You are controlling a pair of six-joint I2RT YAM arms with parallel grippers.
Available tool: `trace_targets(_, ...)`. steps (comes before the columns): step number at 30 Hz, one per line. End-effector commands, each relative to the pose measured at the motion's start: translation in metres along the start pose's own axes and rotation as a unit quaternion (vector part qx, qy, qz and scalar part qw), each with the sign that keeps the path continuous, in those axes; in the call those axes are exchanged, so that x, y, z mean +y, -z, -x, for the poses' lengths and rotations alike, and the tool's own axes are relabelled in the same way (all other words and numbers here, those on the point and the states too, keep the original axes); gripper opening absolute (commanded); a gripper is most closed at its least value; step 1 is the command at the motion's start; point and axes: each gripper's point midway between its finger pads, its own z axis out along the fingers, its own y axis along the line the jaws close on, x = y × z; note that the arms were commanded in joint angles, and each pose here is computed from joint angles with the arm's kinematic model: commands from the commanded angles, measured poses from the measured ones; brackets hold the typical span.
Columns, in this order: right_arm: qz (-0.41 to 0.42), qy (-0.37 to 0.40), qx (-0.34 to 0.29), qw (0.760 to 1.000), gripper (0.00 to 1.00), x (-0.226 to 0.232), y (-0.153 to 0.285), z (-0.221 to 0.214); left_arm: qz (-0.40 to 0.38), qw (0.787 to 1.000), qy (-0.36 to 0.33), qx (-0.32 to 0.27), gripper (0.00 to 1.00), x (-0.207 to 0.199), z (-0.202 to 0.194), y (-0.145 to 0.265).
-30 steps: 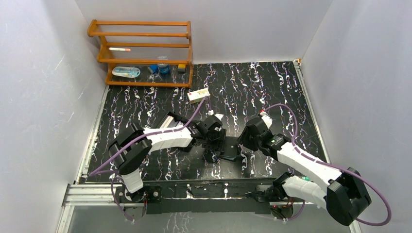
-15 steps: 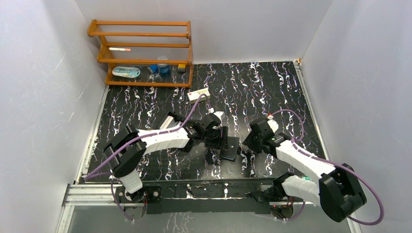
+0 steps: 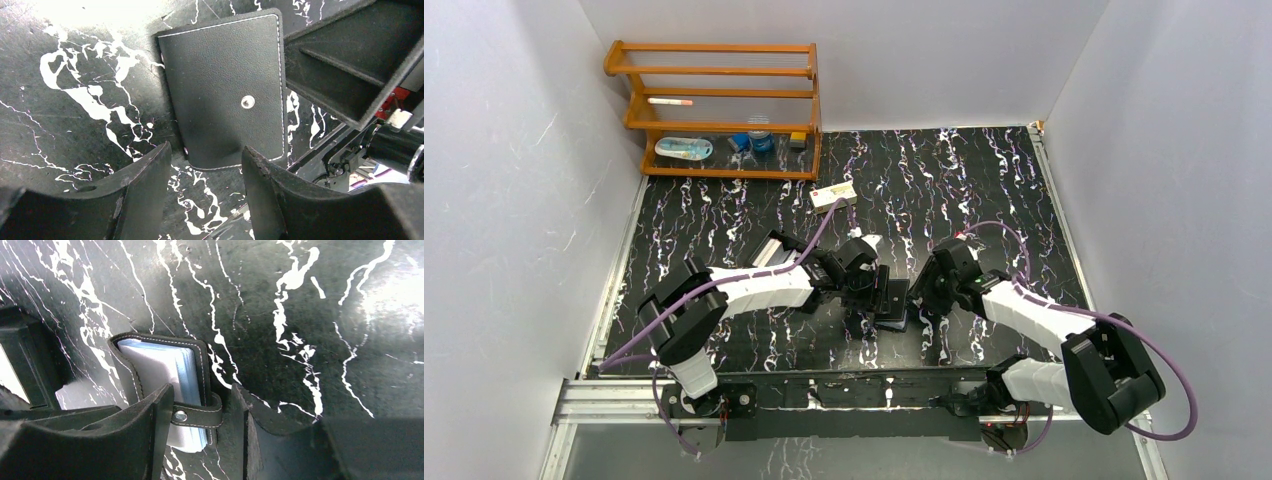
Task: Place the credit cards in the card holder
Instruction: Close the card holder at the center of the board.
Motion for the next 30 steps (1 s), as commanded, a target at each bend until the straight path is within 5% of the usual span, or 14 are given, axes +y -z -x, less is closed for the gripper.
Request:
trace_targets(1, 0.052, 0.036, 0.010, 0.998, 0.55, 0.028, 0.002, 0.005, 0.012, 1.000, -0.004, 0.009, 0.52, 0.008, -0.008, -0.002)
trace_targets(18, 0.020, 0.085, 0.029, 0.996, 0.56, 0.017, 0.016, 0.001, 0.021, 1.000, -0.004, 0.009, 0.52, 0.013, -0.010, -0.003)
trace_targets(30, -0.013, 0.086, 0.009, 0.996, 0.38, 0.002, 0.026, 0.006, 0.036, 0.999, -0.021, 0.004, 0.52, 0.013, -0.001, -0.001)
